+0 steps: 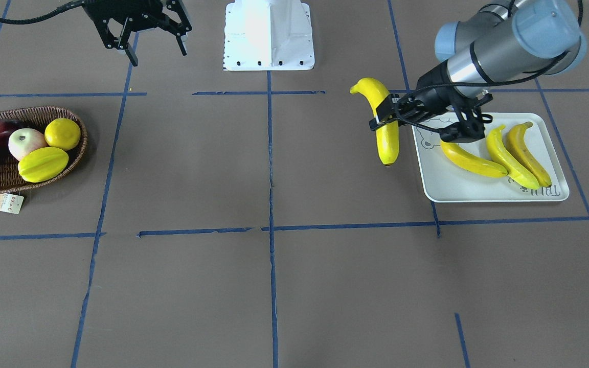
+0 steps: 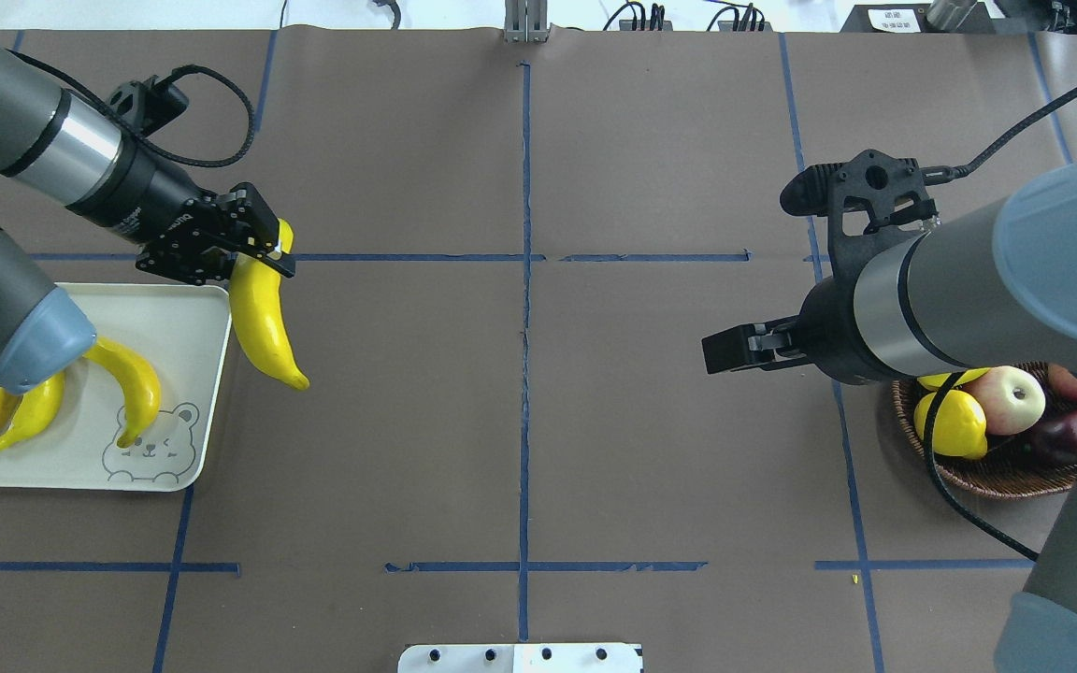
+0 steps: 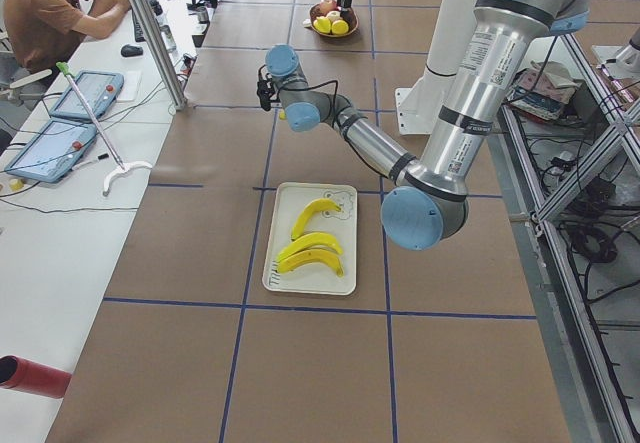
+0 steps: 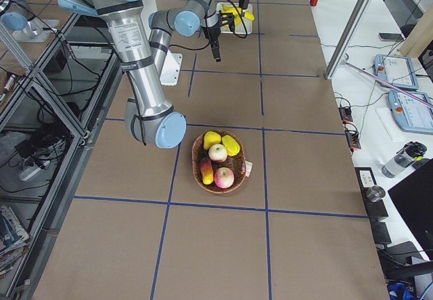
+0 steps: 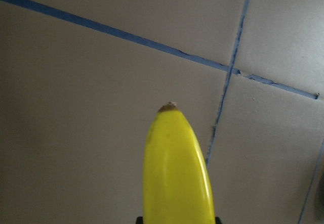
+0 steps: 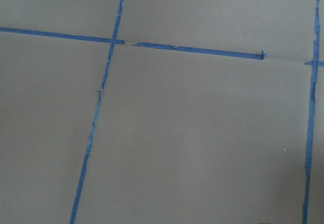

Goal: Transfer all bananas from basket to plate

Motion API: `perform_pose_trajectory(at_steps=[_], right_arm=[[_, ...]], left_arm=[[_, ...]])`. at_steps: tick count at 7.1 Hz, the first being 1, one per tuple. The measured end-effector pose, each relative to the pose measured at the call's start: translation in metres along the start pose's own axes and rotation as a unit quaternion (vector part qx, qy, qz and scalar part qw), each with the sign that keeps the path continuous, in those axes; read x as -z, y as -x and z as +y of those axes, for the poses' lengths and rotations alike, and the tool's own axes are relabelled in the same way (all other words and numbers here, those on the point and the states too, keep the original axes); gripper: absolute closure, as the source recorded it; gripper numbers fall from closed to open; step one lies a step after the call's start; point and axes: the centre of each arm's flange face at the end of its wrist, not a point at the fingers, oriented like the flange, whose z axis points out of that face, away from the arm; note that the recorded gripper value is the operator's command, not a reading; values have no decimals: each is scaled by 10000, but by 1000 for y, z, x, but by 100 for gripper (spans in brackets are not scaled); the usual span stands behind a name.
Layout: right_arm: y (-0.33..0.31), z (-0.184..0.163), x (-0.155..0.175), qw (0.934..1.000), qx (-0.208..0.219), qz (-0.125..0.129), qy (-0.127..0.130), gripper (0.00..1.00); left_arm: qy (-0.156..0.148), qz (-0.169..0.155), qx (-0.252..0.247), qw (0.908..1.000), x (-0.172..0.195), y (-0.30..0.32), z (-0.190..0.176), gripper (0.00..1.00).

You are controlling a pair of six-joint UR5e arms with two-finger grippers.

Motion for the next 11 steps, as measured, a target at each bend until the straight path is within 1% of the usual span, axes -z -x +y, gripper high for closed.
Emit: perform_pose_trajectory(at_steps=[2, 3, 4, 5, 6, 7, 8, 9, 11], right_arm=[[-8, -5, -2, 9999, -67, 88, -26, 0], [-11, -6, -3, 9999, -92, 123, -34, 0], [-13, -7, -5, 9998, -111, 162, -33, 0], [-14, -8, -9, 9997, -122, 202, -22, 0], [-15, -9, -13, 9996, -131, 237, -6, 0], [-15, -9, -16, 9996, -141, 264, 8, 0], [-16, -10, -17, 9995, -144, 274, 11, 0], [-16, -10, -18, 9995, -142, 274, 9, 0], [-15, -10, -18, 9995, -138, 270, 5, 0]], left_arm=[[-176, -640, -265, 9974, 14, 19, -12, 100], [-291, -1059, -484, 9928, 21, 23, -11, 100], [-416, -1577, -722, 9840, 29, 27, -7, 100], [-511, -2136, -918, 9713, 36, 35, -4, 100], [-504, -2612, -1011, 9587, 36, 51, -4, 100], [-410, -2996, -1017, 9477, 23, 72, -4, 100], [-294, -3357, -1039, 9357, -1, 90, -5, 100], [-205, -3650, -1058, 9247, -25, 103, -8, 100], [-124, -4063, -1022, 9079, -54, 125, -21, 100]])
